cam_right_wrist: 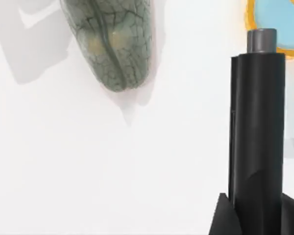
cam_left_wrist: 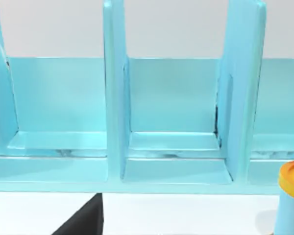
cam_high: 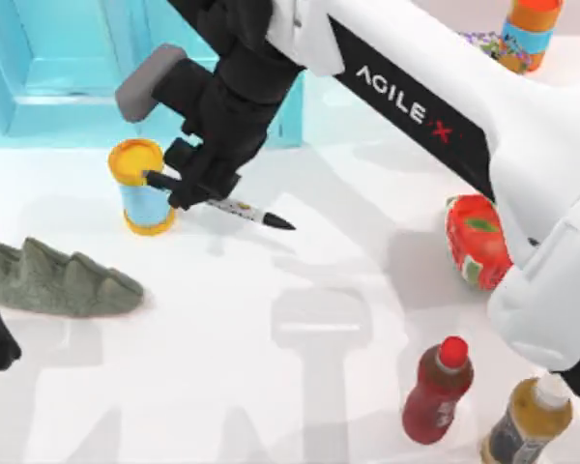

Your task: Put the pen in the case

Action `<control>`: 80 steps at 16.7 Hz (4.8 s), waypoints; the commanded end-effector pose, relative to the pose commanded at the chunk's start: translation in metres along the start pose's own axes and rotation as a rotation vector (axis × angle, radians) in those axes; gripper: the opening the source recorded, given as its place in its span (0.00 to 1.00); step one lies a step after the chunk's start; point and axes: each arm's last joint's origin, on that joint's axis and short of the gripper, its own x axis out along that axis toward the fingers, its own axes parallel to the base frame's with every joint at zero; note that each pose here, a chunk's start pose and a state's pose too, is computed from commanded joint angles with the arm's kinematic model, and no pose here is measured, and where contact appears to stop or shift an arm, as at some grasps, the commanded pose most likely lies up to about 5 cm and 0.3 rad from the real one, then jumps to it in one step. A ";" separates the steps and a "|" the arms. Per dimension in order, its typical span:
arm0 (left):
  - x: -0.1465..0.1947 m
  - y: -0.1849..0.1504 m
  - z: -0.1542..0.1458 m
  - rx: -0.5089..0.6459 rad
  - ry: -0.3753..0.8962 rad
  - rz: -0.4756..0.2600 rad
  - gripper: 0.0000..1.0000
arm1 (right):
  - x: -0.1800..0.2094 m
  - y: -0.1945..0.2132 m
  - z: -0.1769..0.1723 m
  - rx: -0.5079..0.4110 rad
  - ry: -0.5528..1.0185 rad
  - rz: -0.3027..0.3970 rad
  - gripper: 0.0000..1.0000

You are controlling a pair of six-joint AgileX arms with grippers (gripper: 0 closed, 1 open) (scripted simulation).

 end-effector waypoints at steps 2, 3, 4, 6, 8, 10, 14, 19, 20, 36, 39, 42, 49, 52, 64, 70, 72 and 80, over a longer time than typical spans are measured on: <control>0.000 0.000 0.000 0.000 0.000 0.000 1.00 | -0.029 -0.045 -0.020 0.184 -0.051 -0.075 0.00; 0.000 0.000 0.000 0.000 0.000 0.000 1.00 | -0.044 -0.066 -0.034 0.279 -0.075 -0.112 0.00; 0.000 0.000 0.000 0.000 0.000 0.000 1.00 | -0.057 -0.084 -0.048 0.365 -0.094 -0.144 0.00; 0.000 0.000 0.000 0.000 0.000 0.000 1.00 | -0.081 -0.111 -0.075 0.514 -0.129 -0.202 0.00; 0.000 0.000 0.000 0.000 0.000 0.000 1.00 | -0.106 -0.133 -0.101 0.653 -0.182 -0.265 0.00; 0.000 0.000 0.000 0.000 0.000 0.000 1.00 | -0.134 -0.151 -0.132 0.796 -0.242 -0.332 0.00; 0.000 0.000 0.000 0.000 0.000 0.000 1.00 | -0.177 -0.175 -0.202 1.091 -0.337 -0.456 0.00; 0.000 0.000 0.000 0.000 0.000 0.000 1.00 | -0.214 -0.177 -0.292 1.454 -0.445 -0.586 0.00; 0.000 0.000 0.000 0.000 0.000 0.000 1.00 | -0.219 -0.174 -0.309 1.522 -0.468 -0.608 0.00; 0.000 0.000 0.000 0.000 0.000 0.000 1.00 | -0.204 -0.054 -0.515 2.472 -0.827 -0.810 0.00; 0.000 0.000 0.000 0.000 0.000 0.000 1.00 | -0.202 -0.051 -0.516 2.483 -0.836 -0.809 0.00; 0.000 0.000 0.000 0.000 0.000 0.000 1.00 | -0.201 -0.052 -0.516 2.483 -0.828 -0.806 0.00; 0.000 0.000 0.000 0.000 0.000 0.000 1.00 | -0.175 -0.068 -0.489 2.483 -0.809 -0.742 0.00; 0.000 0.000 0.000 0.000 0.000 0.000 1.00 | -0.158 -0.076 -0.476 2.469 -0.805 -0.706 0.00; 0.000 0.000 0.000 0.000 0.000 0.000 1.00 | -0.144 -0.077 -0.506 2.483 -0.836 -0.809 0.00; 0.000 0.000 0.000 0.000 0.000 0.000 1.00 | -0.144 -0.077 -0.506 2.483 -0.836 -0.809 0.38; 0.000 0.000 0.000 0.000 0.000 0.000 1.00 | -0.144 -0.077 -0.506 2.483 -0.836 -0.809 0.53; 0.000 0.000 0.000 0.000 0.000 0.000 1.00 | -0.144 -0.077 -0.506 2.483 -0.836 -0.809 1.00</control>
